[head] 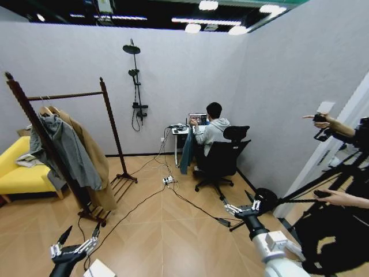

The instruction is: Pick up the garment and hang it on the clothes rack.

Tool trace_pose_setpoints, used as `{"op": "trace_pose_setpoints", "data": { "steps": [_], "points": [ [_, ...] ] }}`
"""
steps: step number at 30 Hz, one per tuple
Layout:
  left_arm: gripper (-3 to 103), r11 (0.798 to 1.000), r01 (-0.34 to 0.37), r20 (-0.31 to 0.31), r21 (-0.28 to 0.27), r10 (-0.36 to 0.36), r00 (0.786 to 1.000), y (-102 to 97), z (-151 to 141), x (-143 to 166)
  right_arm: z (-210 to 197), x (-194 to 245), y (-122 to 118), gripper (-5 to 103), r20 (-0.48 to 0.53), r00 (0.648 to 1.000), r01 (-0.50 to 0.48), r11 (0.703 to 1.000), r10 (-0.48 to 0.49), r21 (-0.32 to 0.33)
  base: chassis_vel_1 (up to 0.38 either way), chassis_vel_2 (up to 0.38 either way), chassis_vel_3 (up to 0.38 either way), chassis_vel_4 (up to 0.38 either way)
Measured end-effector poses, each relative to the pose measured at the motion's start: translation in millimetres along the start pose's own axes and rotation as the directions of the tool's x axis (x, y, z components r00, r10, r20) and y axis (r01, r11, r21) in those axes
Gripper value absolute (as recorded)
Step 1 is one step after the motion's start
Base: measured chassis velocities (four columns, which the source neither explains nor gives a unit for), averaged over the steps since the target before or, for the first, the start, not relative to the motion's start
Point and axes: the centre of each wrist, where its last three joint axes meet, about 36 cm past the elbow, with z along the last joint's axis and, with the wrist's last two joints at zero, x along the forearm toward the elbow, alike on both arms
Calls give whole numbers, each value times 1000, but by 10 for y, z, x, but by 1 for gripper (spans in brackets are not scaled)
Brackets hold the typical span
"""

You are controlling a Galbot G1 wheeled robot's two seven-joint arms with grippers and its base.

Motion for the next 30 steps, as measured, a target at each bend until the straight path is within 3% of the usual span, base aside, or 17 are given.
{"op": "trace_pose_setpoints", "data": {
  "steps": [10, 30],
  "points": [
    [100, 1000, 0, 0, 0, 0, 1000, 0, 0, 0, -147, 43, 16, 100, -53, 998, -28, 1000, 28, -11, 0, 0, 0, 0],
    [100, 1000, 0, 0, 0, 0, 1000, 0, 0, 0, -172, -48, -26, 100, -57, 998, -36, 999, 35, -23, 0, 0, 0, 0]
  ]
}}
